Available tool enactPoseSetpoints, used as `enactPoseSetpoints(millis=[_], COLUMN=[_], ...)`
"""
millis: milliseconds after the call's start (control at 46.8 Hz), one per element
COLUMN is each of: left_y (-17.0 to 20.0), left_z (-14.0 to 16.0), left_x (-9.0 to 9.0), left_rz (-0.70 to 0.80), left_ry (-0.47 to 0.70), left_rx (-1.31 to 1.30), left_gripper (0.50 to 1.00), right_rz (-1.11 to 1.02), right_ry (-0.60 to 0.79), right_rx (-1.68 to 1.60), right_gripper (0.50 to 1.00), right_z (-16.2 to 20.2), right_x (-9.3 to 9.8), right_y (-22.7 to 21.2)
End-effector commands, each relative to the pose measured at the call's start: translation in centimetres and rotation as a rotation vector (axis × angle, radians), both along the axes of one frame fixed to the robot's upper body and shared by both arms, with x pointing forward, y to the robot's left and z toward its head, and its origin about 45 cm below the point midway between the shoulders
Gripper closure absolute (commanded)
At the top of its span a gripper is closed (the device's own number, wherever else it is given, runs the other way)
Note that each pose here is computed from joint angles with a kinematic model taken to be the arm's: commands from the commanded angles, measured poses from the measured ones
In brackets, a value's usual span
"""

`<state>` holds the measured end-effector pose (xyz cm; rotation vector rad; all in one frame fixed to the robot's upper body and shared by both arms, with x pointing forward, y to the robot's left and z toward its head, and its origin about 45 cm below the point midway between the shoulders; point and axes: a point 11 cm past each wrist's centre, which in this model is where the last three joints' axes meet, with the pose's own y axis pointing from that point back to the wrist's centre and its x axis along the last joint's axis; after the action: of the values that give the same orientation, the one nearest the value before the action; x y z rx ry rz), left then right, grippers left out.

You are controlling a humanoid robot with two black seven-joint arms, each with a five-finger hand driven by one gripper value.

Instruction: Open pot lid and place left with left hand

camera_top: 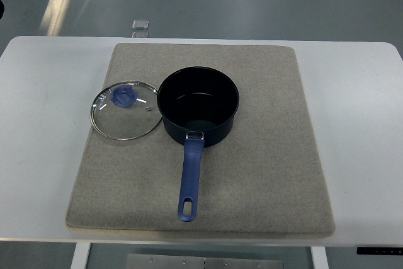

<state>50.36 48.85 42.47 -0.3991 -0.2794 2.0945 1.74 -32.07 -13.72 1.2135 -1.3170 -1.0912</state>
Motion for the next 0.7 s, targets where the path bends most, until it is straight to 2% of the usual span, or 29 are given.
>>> enactPoseSetpoints(millis=[0,171,299,406,512,683], left_y=[1.0,0.2,-4.2,-6.8,-8.0,-9.5], left_z=[-1.1,-2.4,-4.3,-7.1,-10.6,-12.2], left_x=[-0.5,-0.2,1.5,2.0,1.4,0.7], left_rz=[0.007,-0.041,-0.134,-0.240,-0.349,-0.506], left_ry=[0.023,0.052,0.079,0.117,0.173,0.109], left_rx=[-0.024,0.001,-0.008,-0.011,0.023,-0.001], left_gripper=[0.619,0.600,0.606,0.621,0.630,0.630], right_rz=[0.000,0.000,0.000,0.000,0.000,0.000], right_ry=[0.000,0.000,0.000,0.000,0.000,0.000], right_rx=[0.000,0.000,0.000,0.000,0.000,0.000], right_gripper=[0.585,0.585,0.585,0.585,0.585,0.585], right_z=[0.0,0.0,0.0,0.0,0.0,0.0], right_x=[0.0,0.0,0.0,0.0,0.0,0.0], right_y=[0.0,0.0,0.0,0.0,0.0,0.0])
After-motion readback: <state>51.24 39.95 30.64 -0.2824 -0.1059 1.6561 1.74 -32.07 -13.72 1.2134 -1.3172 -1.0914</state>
